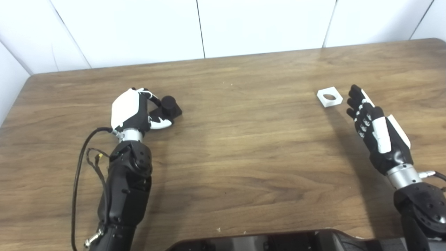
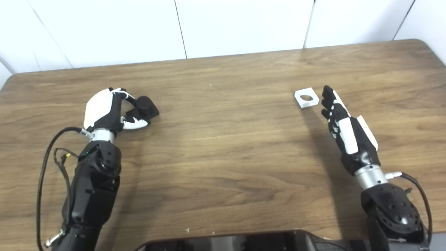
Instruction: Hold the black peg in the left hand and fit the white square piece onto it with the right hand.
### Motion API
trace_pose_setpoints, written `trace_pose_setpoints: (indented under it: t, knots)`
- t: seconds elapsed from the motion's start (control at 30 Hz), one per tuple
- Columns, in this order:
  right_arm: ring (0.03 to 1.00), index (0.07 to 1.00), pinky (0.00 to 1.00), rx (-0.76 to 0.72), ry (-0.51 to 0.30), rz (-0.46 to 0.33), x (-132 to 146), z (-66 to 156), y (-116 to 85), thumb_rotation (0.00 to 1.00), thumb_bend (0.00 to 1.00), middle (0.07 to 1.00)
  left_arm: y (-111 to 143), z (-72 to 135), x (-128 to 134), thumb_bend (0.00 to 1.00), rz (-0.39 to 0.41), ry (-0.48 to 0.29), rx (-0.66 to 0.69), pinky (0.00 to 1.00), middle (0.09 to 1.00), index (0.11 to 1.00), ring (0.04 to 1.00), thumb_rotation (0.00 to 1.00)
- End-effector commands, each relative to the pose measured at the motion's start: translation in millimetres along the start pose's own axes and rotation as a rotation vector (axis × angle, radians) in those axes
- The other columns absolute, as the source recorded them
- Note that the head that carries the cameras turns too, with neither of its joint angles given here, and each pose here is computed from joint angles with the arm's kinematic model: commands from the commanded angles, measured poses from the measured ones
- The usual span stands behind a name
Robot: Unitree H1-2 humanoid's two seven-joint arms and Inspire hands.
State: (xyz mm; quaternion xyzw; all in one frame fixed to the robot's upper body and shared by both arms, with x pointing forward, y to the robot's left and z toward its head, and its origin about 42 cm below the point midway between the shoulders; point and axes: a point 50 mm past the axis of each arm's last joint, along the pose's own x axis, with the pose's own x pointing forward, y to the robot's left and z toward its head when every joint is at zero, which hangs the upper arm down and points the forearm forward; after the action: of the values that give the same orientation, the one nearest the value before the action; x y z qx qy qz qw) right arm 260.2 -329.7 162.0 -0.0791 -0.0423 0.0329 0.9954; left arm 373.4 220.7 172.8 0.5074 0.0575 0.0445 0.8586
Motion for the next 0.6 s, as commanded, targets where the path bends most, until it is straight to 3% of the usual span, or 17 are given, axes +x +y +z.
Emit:
trace_pose_setpoints:
  t: [0.0, 0.37, 0.57]
  knots:
    - [1.000, 0.981, 1.00, -0.015, -0.072, 0.001, 9, 18, 0, 1.00, 0.71, 1.000, 18, 14, -4, 0.51, 0.061, -0.058, 0.004, 0.89, 0.891, 0.494, 0.986, 0.08]
    - [1.000, 0.980, 1.00, -0.043, -0.072, 0.009, 11, 17, 8, 1.00, 0.72, 1.000, 4, 20, -44, 0.51, 0.008, -0.127, -0.010, 0.81, 0.906, 0.494, 0.957, 0.08]
    - [1.000, 0.983, 0.99, -0.046, -0.073, 0.001, 12, 18, 10, 1.00, 0.74, 1.000, -2, 21, -53, 0.51, -0.003, -0.157, -0.005, 0.97, 0.913, 0.493, 0.977, 0.08]
